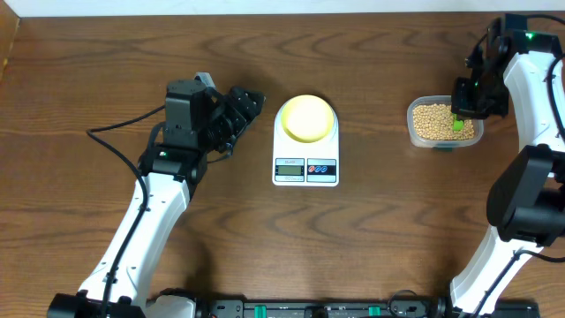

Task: Scoop item into bowl and weigh 50g on scale

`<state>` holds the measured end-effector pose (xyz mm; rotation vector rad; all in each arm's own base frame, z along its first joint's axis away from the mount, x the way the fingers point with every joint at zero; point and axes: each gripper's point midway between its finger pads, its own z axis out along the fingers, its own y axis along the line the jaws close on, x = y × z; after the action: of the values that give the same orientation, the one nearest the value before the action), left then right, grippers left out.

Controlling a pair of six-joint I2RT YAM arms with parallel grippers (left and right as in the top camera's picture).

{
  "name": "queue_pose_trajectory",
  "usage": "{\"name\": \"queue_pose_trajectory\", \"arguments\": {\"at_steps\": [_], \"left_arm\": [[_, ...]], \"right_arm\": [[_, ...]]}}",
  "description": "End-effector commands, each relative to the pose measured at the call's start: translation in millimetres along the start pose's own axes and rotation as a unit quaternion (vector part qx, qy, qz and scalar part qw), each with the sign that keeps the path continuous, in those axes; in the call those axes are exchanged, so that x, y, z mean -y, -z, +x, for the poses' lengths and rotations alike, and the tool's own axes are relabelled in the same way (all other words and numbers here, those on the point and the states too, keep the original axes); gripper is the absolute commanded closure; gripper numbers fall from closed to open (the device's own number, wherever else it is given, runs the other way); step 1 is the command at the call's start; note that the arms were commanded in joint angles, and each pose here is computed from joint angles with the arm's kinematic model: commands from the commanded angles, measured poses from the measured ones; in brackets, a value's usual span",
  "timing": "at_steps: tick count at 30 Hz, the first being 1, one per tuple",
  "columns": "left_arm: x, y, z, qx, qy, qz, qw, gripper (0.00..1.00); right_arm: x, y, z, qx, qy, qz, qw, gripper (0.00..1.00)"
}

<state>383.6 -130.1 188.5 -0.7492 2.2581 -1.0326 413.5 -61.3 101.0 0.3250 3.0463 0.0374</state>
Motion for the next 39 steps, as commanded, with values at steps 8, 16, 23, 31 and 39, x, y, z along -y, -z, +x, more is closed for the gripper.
{"name": "queue_pose_trajectory", "arguments": {"at_steps": [8, 16, 23, 31, 39], "left_arm": [[2, 2, -3, 0.008, -0.014, 0.0, 1.0, 0.21], [2, 2, -3, 0.008, -0.014, 0.0, 1.0, 0.21], [2, 2, -3, 0.008, -0.014, 0.0, 1.0, 0.21], [3, 2, -3, 0.007, -0.014, 0.0, 1.0, 0.21], [0, 2, -1, 0.004, -0.012, -0.005, 1.0, 0.21]], "right_arm": [[11, -6, -10, 0.011, 0.007, 0.024, 1.0, 0.75], [20, -5, -11, 0.011, 0.006, 0.052, 0.999, 0.83], [21, -5, -12, 0.014, 0.006, 0.054, 0.998, 0.99], [20, -5, -12, 0.014, 0.006, 0.052, 0.999, 0.99], [19, -6, -12, 0.015, 0.006, 0.05, 0.999, 0.99]]}}
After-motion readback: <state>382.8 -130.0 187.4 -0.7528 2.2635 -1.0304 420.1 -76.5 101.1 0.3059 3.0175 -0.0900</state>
